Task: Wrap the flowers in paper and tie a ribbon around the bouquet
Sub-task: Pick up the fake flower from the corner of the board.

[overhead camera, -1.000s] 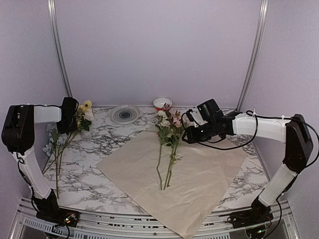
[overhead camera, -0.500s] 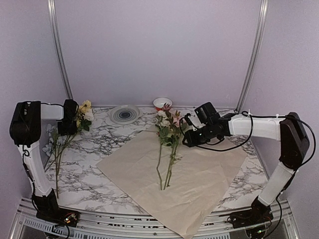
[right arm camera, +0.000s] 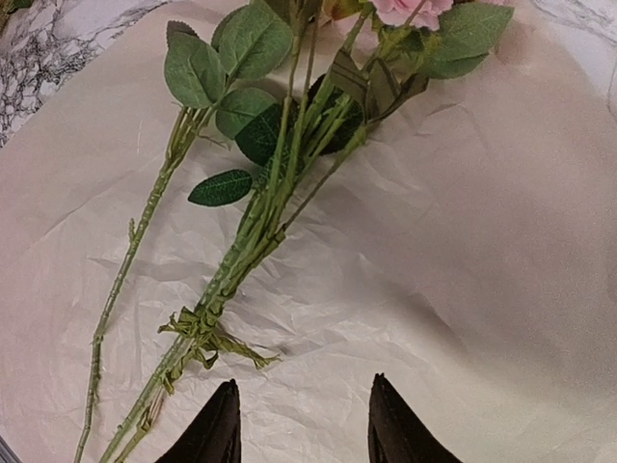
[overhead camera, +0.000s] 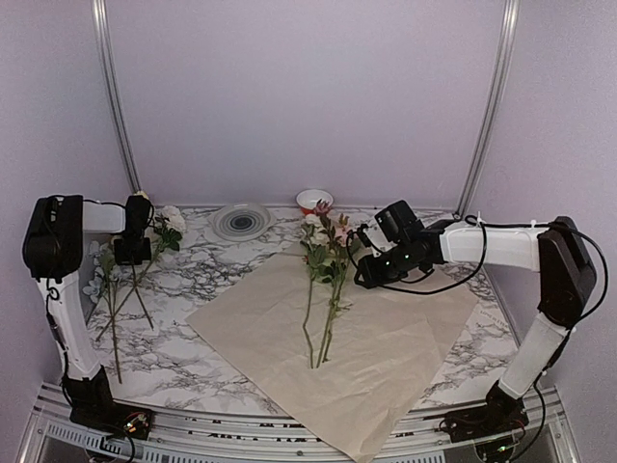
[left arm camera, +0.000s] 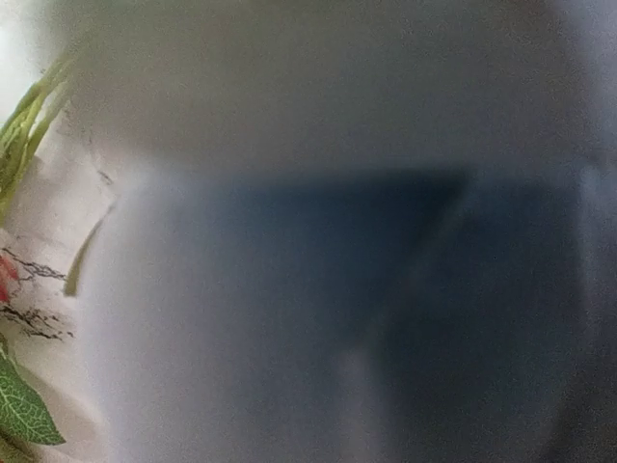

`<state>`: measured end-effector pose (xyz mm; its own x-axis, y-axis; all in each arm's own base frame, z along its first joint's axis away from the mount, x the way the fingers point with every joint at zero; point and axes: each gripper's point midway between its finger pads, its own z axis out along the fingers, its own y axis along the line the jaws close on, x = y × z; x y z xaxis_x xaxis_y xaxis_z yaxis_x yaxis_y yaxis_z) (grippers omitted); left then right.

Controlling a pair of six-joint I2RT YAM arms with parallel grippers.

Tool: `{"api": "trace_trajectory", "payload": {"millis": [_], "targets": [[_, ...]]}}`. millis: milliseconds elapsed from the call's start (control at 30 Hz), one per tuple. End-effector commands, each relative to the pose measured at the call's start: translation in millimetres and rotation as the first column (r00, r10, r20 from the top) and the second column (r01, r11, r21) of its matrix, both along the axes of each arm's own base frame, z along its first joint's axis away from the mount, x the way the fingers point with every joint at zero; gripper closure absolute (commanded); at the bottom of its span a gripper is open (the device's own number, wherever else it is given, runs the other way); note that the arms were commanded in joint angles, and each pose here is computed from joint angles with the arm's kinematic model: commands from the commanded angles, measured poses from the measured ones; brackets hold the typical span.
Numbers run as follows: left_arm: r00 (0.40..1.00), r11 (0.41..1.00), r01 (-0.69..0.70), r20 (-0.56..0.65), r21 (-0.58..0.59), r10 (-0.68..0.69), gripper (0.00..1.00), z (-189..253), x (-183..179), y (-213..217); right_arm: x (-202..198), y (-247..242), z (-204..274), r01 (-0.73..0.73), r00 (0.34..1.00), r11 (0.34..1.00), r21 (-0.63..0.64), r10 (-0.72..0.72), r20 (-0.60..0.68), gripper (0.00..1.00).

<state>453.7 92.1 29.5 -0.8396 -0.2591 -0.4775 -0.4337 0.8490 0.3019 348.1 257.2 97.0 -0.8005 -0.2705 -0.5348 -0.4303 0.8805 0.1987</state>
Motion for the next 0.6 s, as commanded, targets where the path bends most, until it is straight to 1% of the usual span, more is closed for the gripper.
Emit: {"api": "trace_trajectory", "payload": {"millis": [0, 133, 200, 267, 333, 367, 400, 433, 467, 500, 533, 567], "targets": [[0.99, 0.999, -0.002, 0.143, -0.039, 0.008, 1.0, 53.3, -5.4, -15.4, 9.8, 5.7, 28.9, 0.001, 0.998, 1.0, 0.024, -0.003, 0.063, 0.57], [0.958, 0.999, 0.032, 0.285, -0.004, -0.029, 1.0, 109.3, -20.5, -41.9, 11.7, 7.1, 38.2, -0.001, 0.997, 0.999, 0.033, -0.002, 0.078, 0.57], [0.916, 0.997, 0.071, 0.395, 0.006, -0.068, 1.0, 151.6, -26.8, -61.8, 13.4, 7.5, 44.7, -0.005, 0.996, 0.999, 0.035, 0.002, 0.094, 0.57], [0.85, 0.989, 0.145, 0.511, 0.008, -0.129, 1.0, 195.6, -29.9, -89.8, 15.1, 9.6, 53.6, -0.016, 0.993, 0.999, 0.045, 0.01, 0.117, 0.57], [0.742, 0.968, 0.249, 0.642, 0.004, -0.194, 1.0, 246.4, -36.5, -126.4, 15.2, 17.8, 68.5, -0.052, 0.987, 0.996, 0.07, 0.041, 0.156, 0.57], [0.674, 0.948, 0.318, 0.705, -0.008, -0.22, 1.0, 270.8, -42.9, -148.3, 13.9, 25.7, 79.3, -0.082, 0.981, 0.993, 0.09, 0.064, 0.184, 0.57], [0.597, 0.916, 0.401, 0.767, -0.03, -0.236, 1.0, 294.5, -49.3, -171.9, 10.8, 38.0, 93.6, -0.124, 0.969, 0.985, 0.116, 0.095, 0.227, 0.57], [0.522, 0.868, 0.493, 0.819, -0.062, -0.239, 1.0, 313.6, -57.9, -198.4, 6.5, 50.3, 106.8, -0.162, 0.956, 0.977, 0.137, 0.121, 0.266, 0.57], [0.45, 0.81, 0.577, 0.868, -0.103, -0.21, 1.0, 332.3, -66.0, -220.8, 2.1, 63.1, 123.0, -0.203, 0.938, 0.966, 0.162, 0.144, 0.316, 0.57], [0.361, 0.727, 0.674, 0.917, -0.133, -0.168, 1.0, 355.5, -74.1, -245.4, -5.9, 78.7, 136.8, -0.257, 0.916, 0.948, 0.187, 0.177, 0.36, 0.57], [0.295, 0.641, 0.755, 0.945, -0.139, -0.141, 1.0, 372.0, -84.4, -269.0, -15.9, 96.4, 152.2, -0.328, 0.888, 0.919, 0.218, 0.22, 0.404, 0.57], [0.242, 0.56, 0.818, 0.962, -0.131, -0.128, 1.0, 385.0, -96.9, -293.1, -27.2, 113.0, 167.2, -0.399, 0.857, 0.882, 0.251, 0.262, 0.443, 0.56]]}}
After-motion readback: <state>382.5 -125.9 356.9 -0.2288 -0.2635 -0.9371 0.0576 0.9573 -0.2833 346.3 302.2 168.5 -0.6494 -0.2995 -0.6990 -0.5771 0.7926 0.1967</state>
